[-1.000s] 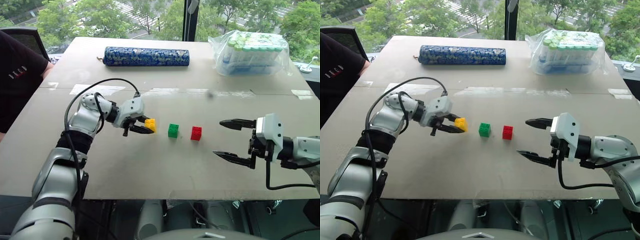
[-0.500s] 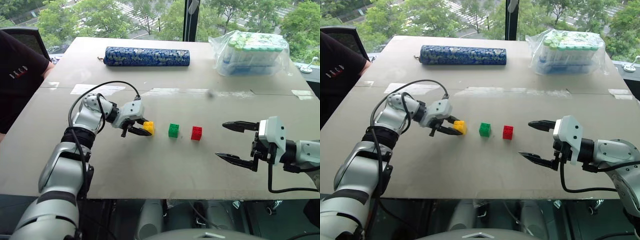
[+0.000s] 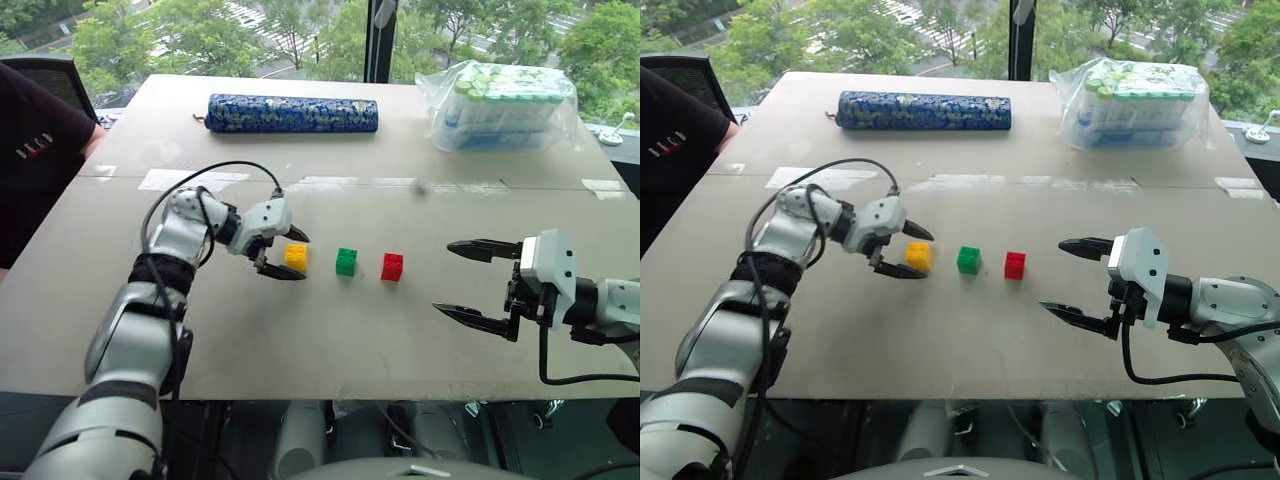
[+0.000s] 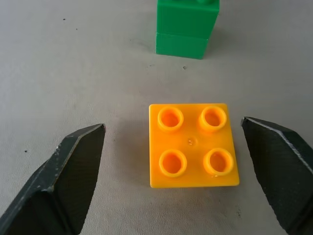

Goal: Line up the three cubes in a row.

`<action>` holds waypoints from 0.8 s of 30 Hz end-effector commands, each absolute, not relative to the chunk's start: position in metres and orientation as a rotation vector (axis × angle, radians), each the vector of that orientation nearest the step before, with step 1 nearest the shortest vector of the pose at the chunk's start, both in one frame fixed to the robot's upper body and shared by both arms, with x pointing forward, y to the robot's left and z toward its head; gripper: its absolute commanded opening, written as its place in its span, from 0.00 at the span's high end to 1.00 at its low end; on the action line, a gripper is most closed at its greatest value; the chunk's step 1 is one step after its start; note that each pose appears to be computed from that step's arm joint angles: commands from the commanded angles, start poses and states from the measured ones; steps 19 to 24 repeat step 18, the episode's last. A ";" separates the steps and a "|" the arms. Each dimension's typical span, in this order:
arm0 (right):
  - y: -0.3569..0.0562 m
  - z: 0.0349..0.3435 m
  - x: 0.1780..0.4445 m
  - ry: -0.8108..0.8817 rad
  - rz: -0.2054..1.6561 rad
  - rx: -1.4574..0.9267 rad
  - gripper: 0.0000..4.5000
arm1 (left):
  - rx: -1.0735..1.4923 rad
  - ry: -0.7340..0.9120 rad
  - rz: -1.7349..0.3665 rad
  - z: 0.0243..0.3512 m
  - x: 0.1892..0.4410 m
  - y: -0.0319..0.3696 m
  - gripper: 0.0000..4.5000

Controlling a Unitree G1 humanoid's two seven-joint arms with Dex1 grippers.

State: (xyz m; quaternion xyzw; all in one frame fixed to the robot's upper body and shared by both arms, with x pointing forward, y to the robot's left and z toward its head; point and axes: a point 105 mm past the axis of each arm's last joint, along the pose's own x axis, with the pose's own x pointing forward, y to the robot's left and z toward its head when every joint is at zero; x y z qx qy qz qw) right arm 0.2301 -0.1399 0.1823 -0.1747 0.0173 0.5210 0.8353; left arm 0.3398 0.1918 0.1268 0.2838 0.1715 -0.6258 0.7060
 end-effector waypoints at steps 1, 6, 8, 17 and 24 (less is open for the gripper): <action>-0.159 0.182 0.230 0.083 1.001 -0.382 0.01 | 0.522 0.288 -1.207 0.164 0.315 0.215 0.02; -0.186 0.168 0.229 0.135 0.853 -0.368 0.01 | 0.259 0.223 -0.918 0.169 0.269 0.232 0.02; -0.195 0.164 0.227 0.153 0.806 -0.344 0.01 | 0.174 0.207 -0.803 0.163 0.250 0.239 0.02; -0.229 0.150 0.214 0.222 0.761 -0.319 0.01 | 0.027 0.246 -0.556 0.128 0.199 0.251 0.02; -0.231 0.151 0.215 0.211 0.762 -0.315 0.01 | 0.030 0.261 -0.551 0.123 0.194 0.252 0.02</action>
